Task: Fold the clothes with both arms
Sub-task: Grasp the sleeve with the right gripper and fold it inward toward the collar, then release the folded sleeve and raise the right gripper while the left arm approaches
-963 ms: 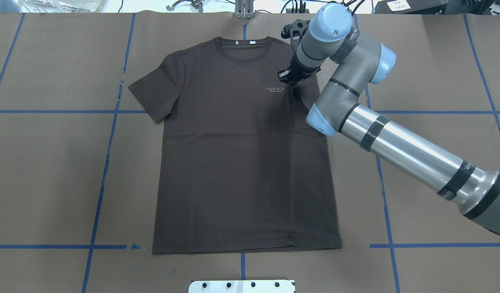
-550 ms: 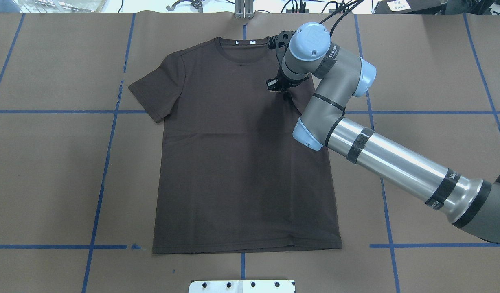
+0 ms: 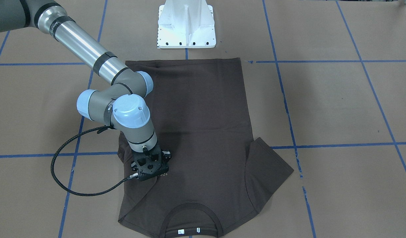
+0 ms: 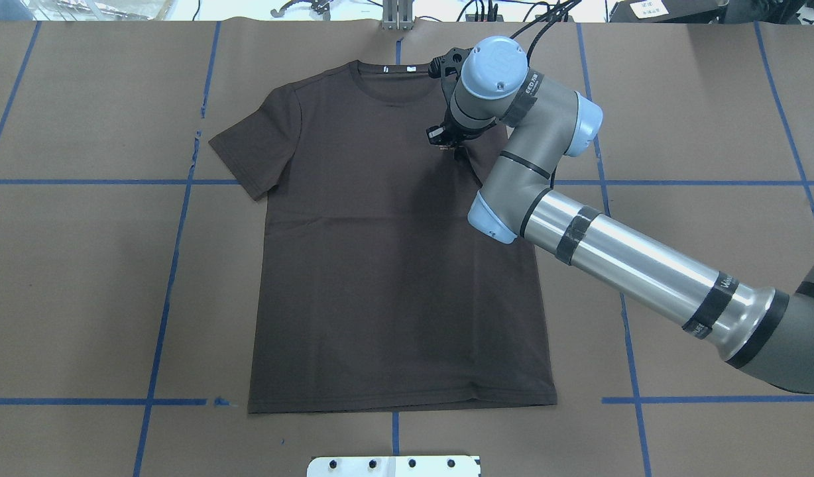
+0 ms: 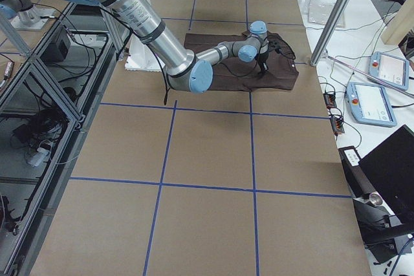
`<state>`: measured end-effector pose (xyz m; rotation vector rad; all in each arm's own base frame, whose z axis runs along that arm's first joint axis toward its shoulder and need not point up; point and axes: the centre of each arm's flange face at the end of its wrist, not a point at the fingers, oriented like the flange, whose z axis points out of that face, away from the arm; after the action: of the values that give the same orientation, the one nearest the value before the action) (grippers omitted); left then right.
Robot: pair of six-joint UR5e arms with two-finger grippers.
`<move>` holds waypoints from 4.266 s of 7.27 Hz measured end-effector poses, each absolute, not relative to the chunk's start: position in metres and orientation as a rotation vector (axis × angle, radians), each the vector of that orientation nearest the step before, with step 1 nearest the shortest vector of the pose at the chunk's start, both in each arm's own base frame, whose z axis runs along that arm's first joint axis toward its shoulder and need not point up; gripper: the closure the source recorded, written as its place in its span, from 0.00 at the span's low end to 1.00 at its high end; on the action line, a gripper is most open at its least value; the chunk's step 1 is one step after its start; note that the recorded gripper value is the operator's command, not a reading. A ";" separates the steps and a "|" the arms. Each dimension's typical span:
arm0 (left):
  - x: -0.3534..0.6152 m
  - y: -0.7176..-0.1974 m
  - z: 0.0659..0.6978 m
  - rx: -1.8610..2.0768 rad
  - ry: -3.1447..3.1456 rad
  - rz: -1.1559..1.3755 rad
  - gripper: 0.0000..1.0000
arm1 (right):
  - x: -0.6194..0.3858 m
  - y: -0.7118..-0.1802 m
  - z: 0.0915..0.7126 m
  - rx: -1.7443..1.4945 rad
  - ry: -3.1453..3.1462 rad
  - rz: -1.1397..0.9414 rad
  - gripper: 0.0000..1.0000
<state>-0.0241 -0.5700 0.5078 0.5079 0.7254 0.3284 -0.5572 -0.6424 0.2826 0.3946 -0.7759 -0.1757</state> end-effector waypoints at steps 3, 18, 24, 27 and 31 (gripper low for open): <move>-0.024 -0.572 0.506 0.510 0.725 0.329 0.00 | -0.564 -0.651 0.268 0.408 -0.771 -0.170 0.70; 0.397 -0.650 0.411 0.472 0.869 -0.139 0.09 | -0.322 -0.606 0.293 0.068 -0.786 0.016 0.00; 0.412 -0.653 0.444 0.455 0.827 -0.196 0.09 | -0.336 -0.598 0.291 0.062 -0.793 0.004 0.00; 0.415 -0.648 0.451 0.437 0.824 -0.202 0.13 | -0.341 -0.597 0.291 0.058 -0.793 -0.001 0.00; 0.424 -0.639 0.448 0.416 0.842 -0.222 0.17 | -0.343 -0.596 0.289 0.057 -0.794 -0.002 0.00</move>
<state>0.4243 -0.6390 0.4477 0.4156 0.8424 -0.2224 -0.3433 -0.5962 0.2895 0.0568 -0.7937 -0.0020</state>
